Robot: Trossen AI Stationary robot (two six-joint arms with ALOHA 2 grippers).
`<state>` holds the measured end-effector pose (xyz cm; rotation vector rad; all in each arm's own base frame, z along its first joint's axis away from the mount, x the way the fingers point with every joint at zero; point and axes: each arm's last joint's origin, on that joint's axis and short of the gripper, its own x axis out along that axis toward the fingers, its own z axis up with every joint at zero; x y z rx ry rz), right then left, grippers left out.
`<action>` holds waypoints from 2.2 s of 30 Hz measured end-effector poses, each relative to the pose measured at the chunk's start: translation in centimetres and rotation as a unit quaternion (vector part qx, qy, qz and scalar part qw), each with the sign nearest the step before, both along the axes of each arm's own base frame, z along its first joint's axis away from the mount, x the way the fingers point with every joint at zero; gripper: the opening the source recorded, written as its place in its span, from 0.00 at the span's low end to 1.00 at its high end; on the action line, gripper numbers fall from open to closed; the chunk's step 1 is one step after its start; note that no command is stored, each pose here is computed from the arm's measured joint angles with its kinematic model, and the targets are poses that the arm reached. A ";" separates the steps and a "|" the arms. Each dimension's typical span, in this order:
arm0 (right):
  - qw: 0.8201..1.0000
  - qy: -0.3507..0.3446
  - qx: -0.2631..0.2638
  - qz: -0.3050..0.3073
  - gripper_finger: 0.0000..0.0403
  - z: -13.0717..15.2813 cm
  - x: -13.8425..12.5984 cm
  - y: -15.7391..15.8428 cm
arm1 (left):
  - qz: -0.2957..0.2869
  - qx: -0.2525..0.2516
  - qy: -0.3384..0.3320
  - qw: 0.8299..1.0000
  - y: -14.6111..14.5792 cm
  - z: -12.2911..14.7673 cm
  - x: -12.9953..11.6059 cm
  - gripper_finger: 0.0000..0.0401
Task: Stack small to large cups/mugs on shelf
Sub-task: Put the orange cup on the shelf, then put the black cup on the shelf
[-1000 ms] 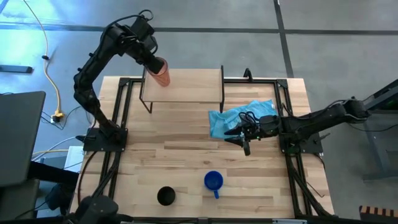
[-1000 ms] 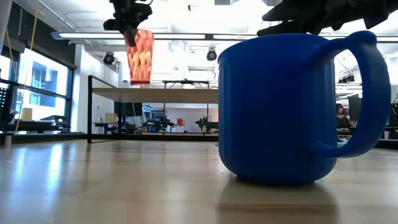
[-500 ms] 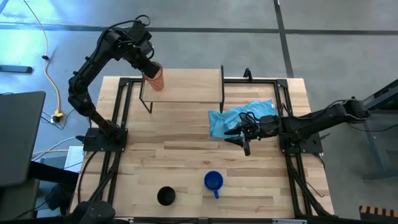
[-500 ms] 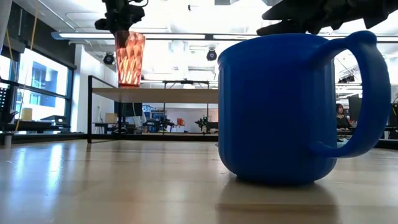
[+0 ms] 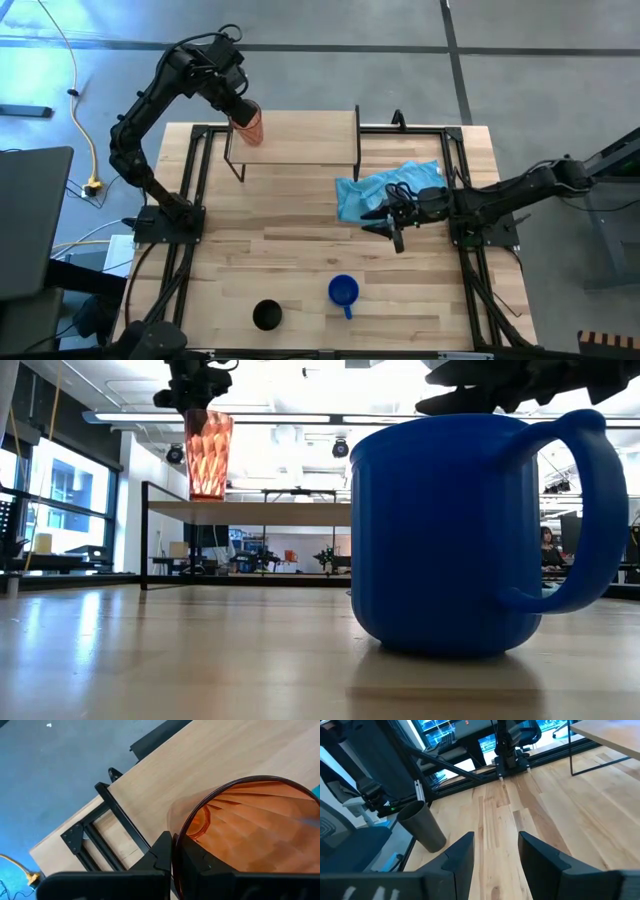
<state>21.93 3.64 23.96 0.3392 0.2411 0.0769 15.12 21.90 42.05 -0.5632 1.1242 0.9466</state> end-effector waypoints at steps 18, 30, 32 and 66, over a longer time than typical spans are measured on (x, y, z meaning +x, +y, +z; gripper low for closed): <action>1.000 -0.004 0.006 -0.005 0.36 0.1 -0.1 0.6 | 0.017 0.003 -0.038 0.999 1.4 -0.1 -0.7 0.00; 1.000 -0.004 0.005 -0.011 0.36 0.1 -0.1 0.5 | 0.011 -0.019 -0.020 1.000 2.7 -1.4 0.1 0.00; 1.000 -0.004 0.004 -0.010 0.36 0.1 -0.1 0.5 | 0.011 -0.020 -0.019 1.000 2.7 -1.4 0.1 0.00; 1.000 0.000 -0.009 -0.007 0.36 0.0 -0.1 0.5 | 0.006 0.008 -0.045 0.999 2.1 -0.3 -0.3 0.51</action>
